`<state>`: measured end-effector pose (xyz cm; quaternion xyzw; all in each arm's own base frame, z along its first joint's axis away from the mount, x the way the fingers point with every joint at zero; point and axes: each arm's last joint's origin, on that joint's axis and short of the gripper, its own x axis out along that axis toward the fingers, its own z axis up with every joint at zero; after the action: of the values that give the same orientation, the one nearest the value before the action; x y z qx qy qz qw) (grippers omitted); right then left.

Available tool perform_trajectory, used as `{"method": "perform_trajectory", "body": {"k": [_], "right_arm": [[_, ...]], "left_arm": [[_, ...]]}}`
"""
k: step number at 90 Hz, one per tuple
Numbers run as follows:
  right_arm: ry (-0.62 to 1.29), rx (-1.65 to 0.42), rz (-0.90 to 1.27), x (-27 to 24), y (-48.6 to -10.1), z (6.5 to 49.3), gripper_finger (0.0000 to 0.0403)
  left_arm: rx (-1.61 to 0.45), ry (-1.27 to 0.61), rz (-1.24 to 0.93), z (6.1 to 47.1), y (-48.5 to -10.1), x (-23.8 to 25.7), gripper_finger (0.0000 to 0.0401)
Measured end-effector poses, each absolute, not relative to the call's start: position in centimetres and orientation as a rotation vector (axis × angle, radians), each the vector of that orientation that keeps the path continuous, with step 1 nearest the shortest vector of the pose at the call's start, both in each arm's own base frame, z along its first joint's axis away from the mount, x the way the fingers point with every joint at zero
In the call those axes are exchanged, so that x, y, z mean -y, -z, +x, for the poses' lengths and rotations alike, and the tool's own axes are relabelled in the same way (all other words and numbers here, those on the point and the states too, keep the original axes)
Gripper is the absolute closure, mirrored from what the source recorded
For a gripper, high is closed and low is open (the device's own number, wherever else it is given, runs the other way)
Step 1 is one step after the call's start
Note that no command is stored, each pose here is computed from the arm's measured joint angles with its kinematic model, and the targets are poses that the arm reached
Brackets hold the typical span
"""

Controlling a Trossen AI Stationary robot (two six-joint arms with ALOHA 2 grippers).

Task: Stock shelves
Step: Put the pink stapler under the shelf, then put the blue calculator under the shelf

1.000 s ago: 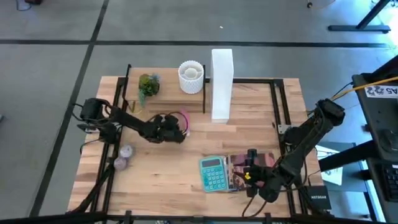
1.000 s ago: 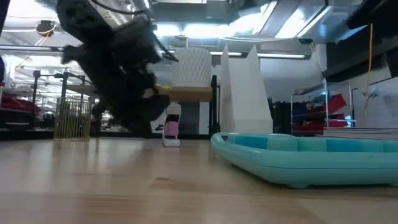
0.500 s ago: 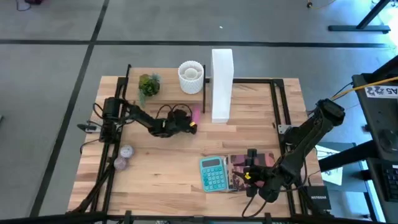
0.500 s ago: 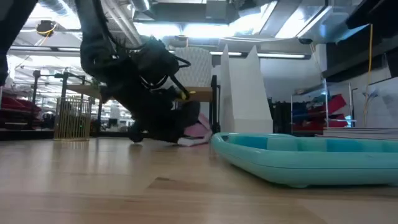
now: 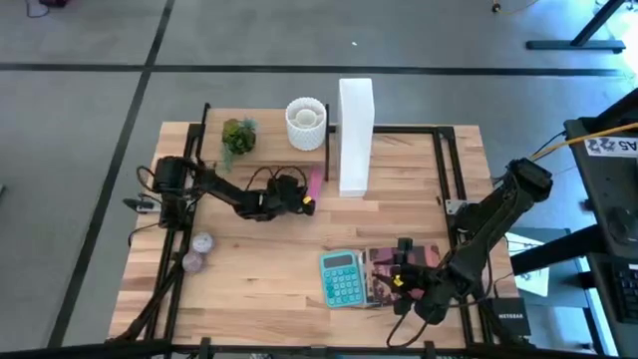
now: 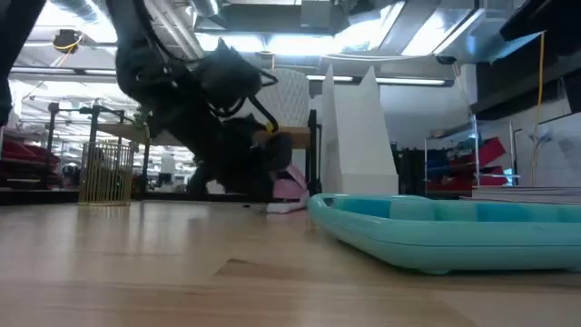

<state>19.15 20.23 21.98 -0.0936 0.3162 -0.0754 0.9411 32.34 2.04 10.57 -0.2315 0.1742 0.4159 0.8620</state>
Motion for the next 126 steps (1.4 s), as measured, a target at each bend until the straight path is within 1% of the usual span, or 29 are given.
{"method": "perform_trajectory", "body": {"k": [15, 19, 26, 32, 39, 49, 55, 64, 74, 83, 92, 98, 115, 120, 126], "right_arm": [[0.216, -0.610, -0.193, -20.5, -20.2, 19.5, 0.0284], [0.221, -0.608, -0.178, -20.7, -19.4, 19.7, 0.0284], [0.265, -0.619, -0.123, -20.2, -18.1, 20.3, 0.0284], [0.305, -0.670, -0.063, -18.9, -17.6, 21.5, 0.0283], [0.298, -0.772, -0.045, -16.9, -17.1, 23.0, 0.0278], [0.202, -0.906, -0.049, -14.1, -16.8, 25.1, 0.0254], [0.074, -0.968, -0.006, -12.5, -16.8, 26.5, 0.0230], [-0.102, -1.014, 0.112, -9.9, -16.9, 28.0, 0.0183], [-0.149, -1.048, 0.214, -7.1, -16.7, 29.0, 0.0136], [-0.223, -1.086, 0.293, -5.6, -15.8, 29.6, 0.0112], [-0.333, -1.097, 0.367, -5.2, -14.5, 30.4, 0.0106], [-0.367, -1.100, 0.380, -5.2, -13.4, 30.9, 0.0105], [-0.355, -1.107, 0.375, -5.4, -11.4, 32.2, 0.0107], [-0.335, -1.104, 0.362, -5.4, -11.1, 32.4, 0.0115], [-0.318, -1.105, 0.353, -5.4, -10.8, 32.6, 0.0135]], "left_arm": [[-0.453, -0.749, -0.430, 30.8, -13.3, 2.6, 0.0382], [-0.452, -0.709, -0.465, 30.3, -14.1, 4.0, 0.0382], [-0.429, -0.586, -0.593, 29.7, -15.6, 6.7, 0.0382], [-0.414, -0.458, -0.648, 29.1, -16.5, 9.4, 0.0382], [-0.391, -0.333, -0.666, 28.2, -17.0, 12.7, 0.0382], [-0.346, -0.234, -0.654, 26.6, -17.1, 16.5, 0.0382], [-0.323, -0.216, -0.637, 25.7, -16.8, 18.3, 0.0382], [-0.293, -0.218, -0.637, 24.9, -15.9, 20.0, 0.0382], [-0.293, -0.252, -0.664, 24.5, -14.4, 20.8, 0.0382], [-0.322, -0.269, -0.688, 24.6, -12.8, 21.0, 0.0382], [-0.354, -0.256, -0.724, 25.1, -11.1, 21.1, 0.0382], [-0.362, -0.231, -0.746, 25.7, -10.3, 21.2, 0.0382], [-0.337, -0.241, -0.713, 28.0, -9.1, 21.4, 0.0382], [-0.332, -0.246, -0.696, 28.5, -9.1, 21.3, 0.0382], [-0.333, -0.245, -0.672, 29.0, -9.2, 21.1, 0.0382]]}}
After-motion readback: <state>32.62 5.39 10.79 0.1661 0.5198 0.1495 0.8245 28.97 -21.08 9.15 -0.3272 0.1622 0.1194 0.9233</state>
